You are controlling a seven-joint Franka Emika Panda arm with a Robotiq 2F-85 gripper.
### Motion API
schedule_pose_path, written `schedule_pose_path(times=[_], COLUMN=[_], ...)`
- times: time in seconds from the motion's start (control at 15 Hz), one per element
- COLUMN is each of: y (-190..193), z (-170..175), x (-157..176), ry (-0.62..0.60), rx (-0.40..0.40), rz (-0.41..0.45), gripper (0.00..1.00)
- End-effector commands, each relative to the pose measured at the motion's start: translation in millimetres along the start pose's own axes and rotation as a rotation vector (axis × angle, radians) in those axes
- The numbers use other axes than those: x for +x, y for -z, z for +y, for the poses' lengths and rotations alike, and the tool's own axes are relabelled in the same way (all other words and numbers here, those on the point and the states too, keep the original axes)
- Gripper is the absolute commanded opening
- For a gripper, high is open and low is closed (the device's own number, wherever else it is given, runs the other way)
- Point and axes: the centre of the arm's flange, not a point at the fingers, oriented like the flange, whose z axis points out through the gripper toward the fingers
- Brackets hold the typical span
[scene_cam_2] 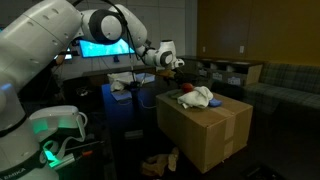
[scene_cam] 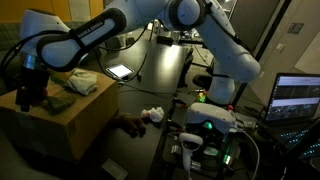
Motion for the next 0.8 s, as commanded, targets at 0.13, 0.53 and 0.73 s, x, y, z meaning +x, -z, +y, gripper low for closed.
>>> schedule_pose_path(times=[0.13,0.53,0.73], y=[39.4,21.0,7.6], z=[9.9,44.0,62.9], x=[5.3,14.5,14.6], ry=[0.032,0.033,0.037], rx=[-0.049,-0.141,-0.172], rz=[0.060,0.083,0.088], gripper=[1.00,1.00,1.00])
